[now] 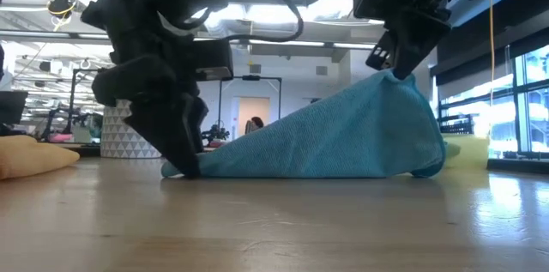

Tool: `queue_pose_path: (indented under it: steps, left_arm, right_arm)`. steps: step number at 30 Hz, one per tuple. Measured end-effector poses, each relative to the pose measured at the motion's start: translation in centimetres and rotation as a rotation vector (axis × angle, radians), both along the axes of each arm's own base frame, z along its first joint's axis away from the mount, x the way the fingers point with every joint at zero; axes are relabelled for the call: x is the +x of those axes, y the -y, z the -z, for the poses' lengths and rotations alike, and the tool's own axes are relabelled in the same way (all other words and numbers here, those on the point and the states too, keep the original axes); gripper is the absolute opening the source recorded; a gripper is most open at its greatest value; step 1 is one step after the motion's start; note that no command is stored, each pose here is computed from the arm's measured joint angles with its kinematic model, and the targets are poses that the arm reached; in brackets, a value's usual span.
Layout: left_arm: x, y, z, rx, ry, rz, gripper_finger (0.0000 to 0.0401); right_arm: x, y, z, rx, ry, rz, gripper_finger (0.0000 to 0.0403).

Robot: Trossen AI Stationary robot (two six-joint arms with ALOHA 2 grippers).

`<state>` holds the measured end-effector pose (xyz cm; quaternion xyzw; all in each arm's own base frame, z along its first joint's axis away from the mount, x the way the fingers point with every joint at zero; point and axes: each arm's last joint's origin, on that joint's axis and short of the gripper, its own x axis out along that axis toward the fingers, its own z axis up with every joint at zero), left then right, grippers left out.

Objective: Fold microfiber towels
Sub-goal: Fold the right blue microfiber towel

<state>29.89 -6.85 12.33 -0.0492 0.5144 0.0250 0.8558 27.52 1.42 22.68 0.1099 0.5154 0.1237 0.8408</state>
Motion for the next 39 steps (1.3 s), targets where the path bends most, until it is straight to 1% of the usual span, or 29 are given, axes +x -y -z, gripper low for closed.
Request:
queue_pose_path:
  steps: [3,6,9,11,12,13,16,18,20,23,26,29,32,34,35,36,39]
  left_arm:
    - [0.4,0.1,-0.6,-0.01,-0.029,-0.002,0.0166]
    - [0.6,0.3,-1.3,-0.007,-0.087,0.019,0.0135]
    - [0.9,0.2,-2.3,0.012,-0.137,0.045,0.0081]
    - [1.0,-0.1,-2.8,0.017,-0.181,0.05,0.0037]
    - [0.9,-0.3,-3.0,0.012,-0.207,0.051,0.002]
    - [1.0,-0.6,-3.2,0.004,-0.229,0.047,0.001]
    - [1.1,-1.5,-4.3,0.021,-0.288,0.032,0.0006]
    - [1.2,-2.4,-5.1,0.054,-0.324,0.031,0.0003]
    - [1.2,-3.6,-6.0,0.097,-0.347,0.025,0.0002]
    - [1.0,-5.9,-8.1,0.178,-0.363,0.001,0.0001]
    - [0.4,-8.8,-11.2,0.242,-0.337,-0.064,0.0001]
    - [-0.7,-11.5,-14.1,0.275,-0.272,-0.129,0.0]
    - [-2.3,-13.7,-16.2,0.326,-0.26,-0.176,0.0]
    - [-3.2,-14.9,-17.4,0.362,-0.241,-0.235,0.0]
    - [-3.7,-15.4,-17.8,0.364,-0.227,-0.262,0.0]
    - [-4.1,-15.8,-18.2,0.353,-0.21,-0.283,0.0]
    - [-4.8,-16.2,-17.7,0.265,-0.195,-0.276,0.0]
  right_arm:
    - [0.0,0.4,0.0,0.001,0.0,0.013,0.0008]
    - [0.0,0.8,0.0,0.012,0.001,0.023,0.0012]
    - [0.0,1.3,-0.1,0.018,0.003,0.037,0.001]
    - [-0.1,1.6,-0.3,0.024,0.014,0.044,0.0006]
    - [-0.1,1.8,-0.4,0.026,0.025,0.05,0.0005]
    - [-0.1,2.0,-0.6,0.026,0.035,0.058,0.0005]
    - [-0.6,2.8,-1.4,0.009,0.069,0.092,0.0007]
    - [-0.8,3.4,-2.0,-0.032,0.096,0.126,0.0008]
    - [-1.1,3.9,-2.8,-0.097,0.113,0.149,0.0006]
    - [-1.2,4.6,-4.3,-0.223,0.134,0.157,0.0005]
    - [-0.9,5.3,-6.1,-0.358,0.16,0.184,0.0007]
    - [-0.7,5.9,-7.6,-0.448,0.196,0.212,0.0009]
    - [-0.6,6.6,-8.7,-0.545,0.209,0.264,0.0009]
    - [-0.6,7.1,-9.2,-0.612,0.21,0.316,0.001]
    - [-0.6,7.2,-9.2,-0.621,0.211,0.325,0.001]
    - [-0.6,7.3,-9.2,-0.603,0.221,0.32,0.001]
    - [-0.7,7.3,-7.7,-0.454,0.212,0.231,0.001]
